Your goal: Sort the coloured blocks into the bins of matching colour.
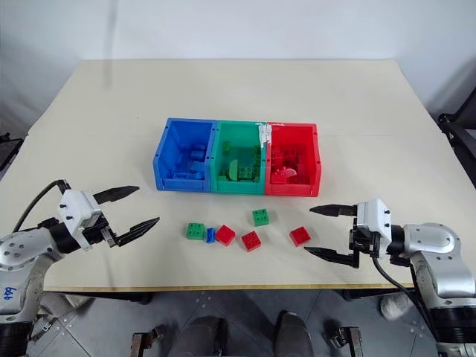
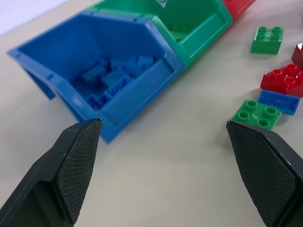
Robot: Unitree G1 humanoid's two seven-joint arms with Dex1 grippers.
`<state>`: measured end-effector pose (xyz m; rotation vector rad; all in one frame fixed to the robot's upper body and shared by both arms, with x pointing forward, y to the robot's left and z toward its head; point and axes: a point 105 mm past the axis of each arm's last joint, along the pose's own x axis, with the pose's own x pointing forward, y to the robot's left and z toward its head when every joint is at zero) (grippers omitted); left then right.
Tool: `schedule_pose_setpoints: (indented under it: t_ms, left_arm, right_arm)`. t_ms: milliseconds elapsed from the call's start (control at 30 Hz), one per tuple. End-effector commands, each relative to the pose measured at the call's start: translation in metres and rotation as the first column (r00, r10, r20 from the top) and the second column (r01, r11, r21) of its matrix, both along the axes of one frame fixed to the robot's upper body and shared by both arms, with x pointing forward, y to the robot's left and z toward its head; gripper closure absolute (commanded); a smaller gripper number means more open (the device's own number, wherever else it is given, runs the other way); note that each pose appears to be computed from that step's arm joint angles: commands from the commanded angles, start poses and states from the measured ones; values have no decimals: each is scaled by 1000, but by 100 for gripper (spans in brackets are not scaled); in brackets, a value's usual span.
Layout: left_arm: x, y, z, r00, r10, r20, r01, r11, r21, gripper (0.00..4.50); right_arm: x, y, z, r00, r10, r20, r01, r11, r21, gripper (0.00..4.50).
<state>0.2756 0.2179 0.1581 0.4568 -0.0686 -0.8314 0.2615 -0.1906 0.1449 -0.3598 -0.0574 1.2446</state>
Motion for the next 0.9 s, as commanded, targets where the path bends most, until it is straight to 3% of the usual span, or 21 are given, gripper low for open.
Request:
schedule_pose_setpoints:
  t_ms: [33,100,167,267,367,500,633,900]
  left_arm:
    - [-1,-2,-1,1000,-28,-9,28,999,18,2]
    - [-3,-4,-1,998,-53,-26,53,998,17,2]
    - [-10,-18,3,986,-153,-72,151,988,-40,2]
    - [-22,-39,-1,947,-290,-136,290,957,-24,2]
    - [-26,-53,-3,927,-348,-143,351,936,-5,2]
    - [-36,-100,3,858,-501,-113,499,865,-49,2]
    - [-40,-101,6,853,-509,-118,505,861,-65,2]
    - [-43,-70,-4,893,-414,-177,412,910,-50,2]
  right_arm:
    - [-3,2,9,999,-10,39,10,1000,15,0]
    - [-3,0,11,998,-26,50,26,1000,15,0]
    - [-3,-12,12,997,-51,51,52,998,-19,0]
    - [-4,-32,10,996,-79,46,83,993,-88,0]
    - [-4,-44,8,996,-85,39,89,987,-135,0]
    - [4,-69,1,995,-95,8,94,966,-239,0]
    - [13,-52,-2,1000,2,1,-1,965,-264,0]
    - [25,-5,-12,973,215,-88,-231,930,-284,0]
